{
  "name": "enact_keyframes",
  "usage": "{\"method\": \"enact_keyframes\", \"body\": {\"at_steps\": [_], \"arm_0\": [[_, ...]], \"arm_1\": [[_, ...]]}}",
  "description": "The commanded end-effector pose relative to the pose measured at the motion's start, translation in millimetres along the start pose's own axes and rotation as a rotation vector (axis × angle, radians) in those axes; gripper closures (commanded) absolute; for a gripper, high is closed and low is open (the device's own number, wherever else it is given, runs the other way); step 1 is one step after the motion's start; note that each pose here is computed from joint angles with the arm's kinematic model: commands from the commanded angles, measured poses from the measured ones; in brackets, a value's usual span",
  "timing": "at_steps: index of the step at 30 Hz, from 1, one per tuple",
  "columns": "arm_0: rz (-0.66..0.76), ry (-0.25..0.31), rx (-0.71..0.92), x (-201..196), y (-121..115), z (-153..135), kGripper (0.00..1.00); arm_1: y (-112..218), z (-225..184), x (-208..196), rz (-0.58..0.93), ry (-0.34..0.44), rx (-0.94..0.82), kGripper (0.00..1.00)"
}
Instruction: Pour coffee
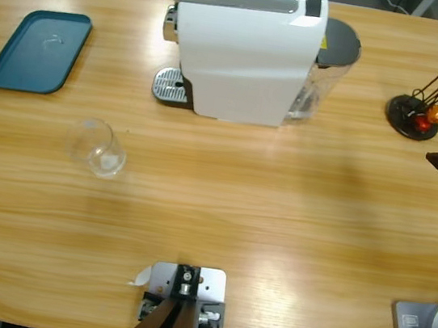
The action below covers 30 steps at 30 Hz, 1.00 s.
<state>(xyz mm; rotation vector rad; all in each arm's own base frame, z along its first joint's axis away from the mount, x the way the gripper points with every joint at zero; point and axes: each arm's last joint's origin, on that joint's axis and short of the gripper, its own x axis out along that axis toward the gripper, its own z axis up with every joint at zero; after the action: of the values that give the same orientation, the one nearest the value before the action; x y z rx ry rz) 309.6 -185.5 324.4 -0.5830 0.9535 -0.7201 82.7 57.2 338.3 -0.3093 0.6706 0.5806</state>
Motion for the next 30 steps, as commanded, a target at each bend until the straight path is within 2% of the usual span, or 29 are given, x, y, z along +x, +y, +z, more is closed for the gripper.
{"method": "enact_keyframes", "body": {"at_steps": [1,5,14,23,30], "arm_0": [[0.029,0.001,-0.011,6.9,3.5,-3.9,1.000],[0.036,-0.026,-0.001,1.2,-1.5,-2.8,1.000],[-0.028,-0.019,0.017,-4.0,-19.5,-3.2,1.000],[-0.116,-0.074,0.047,-21.0,-55.7,8.2,1.000],[-0.179,-0.096,0.090,-24.3,-83.3,15.0,1.000]], "arm_1": [[-0.7,-6.2,11.9,-0.015,0.053,0.017,0.000],[-0.7,-6.2,11.9,-0.015,0.053,0.018,0.000],[-0.7,-6.8,11.0,-0.015,0.050,0.018,0.000],[-0.7,-9.1,7.5,-0.017,0.032,0.018,0.000],[-0.7,-9.5,6.8,-0.017,0.028,0.017,0.000]]}}
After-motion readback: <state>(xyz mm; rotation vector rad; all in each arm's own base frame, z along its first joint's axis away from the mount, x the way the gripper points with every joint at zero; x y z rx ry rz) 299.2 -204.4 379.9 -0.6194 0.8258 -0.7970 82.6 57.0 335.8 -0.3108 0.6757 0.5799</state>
